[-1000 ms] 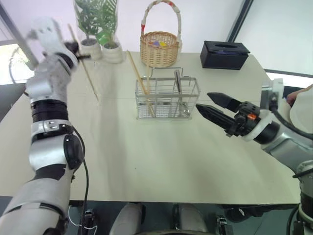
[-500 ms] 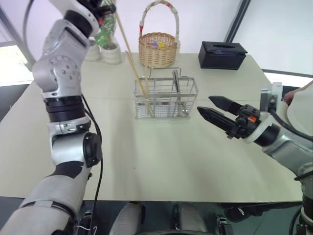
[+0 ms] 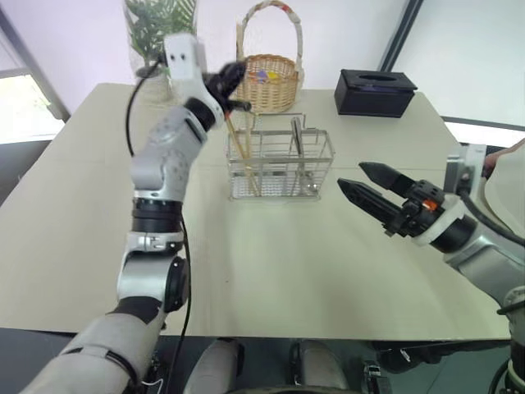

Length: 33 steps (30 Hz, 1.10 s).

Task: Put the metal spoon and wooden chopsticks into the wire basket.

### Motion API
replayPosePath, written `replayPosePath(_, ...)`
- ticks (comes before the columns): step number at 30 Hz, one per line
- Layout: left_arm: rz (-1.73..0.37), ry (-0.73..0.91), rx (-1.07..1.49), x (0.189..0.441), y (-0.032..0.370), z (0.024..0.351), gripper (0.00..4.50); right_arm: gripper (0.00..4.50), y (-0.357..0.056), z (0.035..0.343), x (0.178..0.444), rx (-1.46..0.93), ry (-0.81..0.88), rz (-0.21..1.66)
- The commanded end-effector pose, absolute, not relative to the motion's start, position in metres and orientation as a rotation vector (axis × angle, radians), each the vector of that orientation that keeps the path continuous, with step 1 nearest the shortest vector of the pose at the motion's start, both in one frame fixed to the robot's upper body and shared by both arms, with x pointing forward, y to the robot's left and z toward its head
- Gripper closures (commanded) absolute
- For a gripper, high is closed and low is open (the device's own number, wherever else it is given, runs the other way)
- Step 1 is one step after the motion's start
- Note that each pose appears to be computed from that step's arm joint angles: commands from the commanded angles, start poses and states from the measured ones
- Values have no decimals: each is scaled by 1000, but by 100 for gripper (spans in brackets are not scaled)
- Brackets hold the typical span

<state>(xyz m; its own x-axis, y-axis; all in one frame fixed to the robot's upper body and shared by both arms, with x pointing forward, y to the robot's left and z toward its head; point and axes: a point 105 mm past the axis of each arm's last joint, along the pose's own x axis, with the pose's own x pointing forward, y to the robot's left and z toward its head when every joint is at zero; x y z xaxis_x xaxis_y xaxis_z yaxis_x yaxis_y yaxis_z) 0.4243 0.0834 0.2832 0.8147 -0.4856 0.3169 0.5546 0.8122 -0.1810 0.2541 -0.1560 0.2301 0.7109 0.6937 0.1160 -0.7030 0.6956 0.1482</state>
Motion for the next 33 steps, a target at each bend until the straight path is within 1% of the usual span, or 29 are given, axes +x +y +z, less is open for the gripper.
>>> replayPosePath(1, -586, -340, -264, 417, 76, 293, 289, 54, -157, 245, 247, 173, -124, 782)
replayPosePath(6, -574, -379, -260, 412, 78, 296, 25, 54, -159, 246, 248, 171, -121, 775)
replayPosePath(7, -568, -389, -248, 411, 79, 297, 3, 54, -159, 246, 248, 170, -121, 775)
replayPosePath(10, -544, -433, -188, 407, 88, 306, 3, 54, -161, 245, 251, 152, -113, 770)
replayPosePath(14, -530, -431, -102, 403, 113, 315, 3, 54, -176, 239, 258, 69, -87, 731)
replayPosePath(15, -570, -397, -40, 397, 131, 317, 3, 54, -188, 236, 260, 5, -68, 708)
replayPosePath(18, -695, -267, 162, 368, 173, 310, 3, 54, -217, 233, 262, -116, -12, 682)
replayPosePath(20, -728, -214, 232, 355, 186, 304, 3, 54, -223, 233, 261, -145, 0, 693)
replayPosePath(22, -760, -137, 299, 334, 207, 294, 3, 54, -230, 231, 260, -185, 23, 716)
replayPosePath(24, -769, -81, 319, 320, 220, 288, 3, 54, -233, 229, 261, -213, 38, 738)
replayPosePath(27, -759, -14, 317, 304, 234, 278, 3, 54, -229, 226, 263, -246, 48, 783)
replayPosePath(30, -759, 19, 342, 292, 234, 266, 3, 54, -218, 225, 267, -265, 30, 823)
replayPosePath(33, -747, 28, 350, 286, 232, 261, 3, 54, -210, 224, 269, -260, 12, 850)
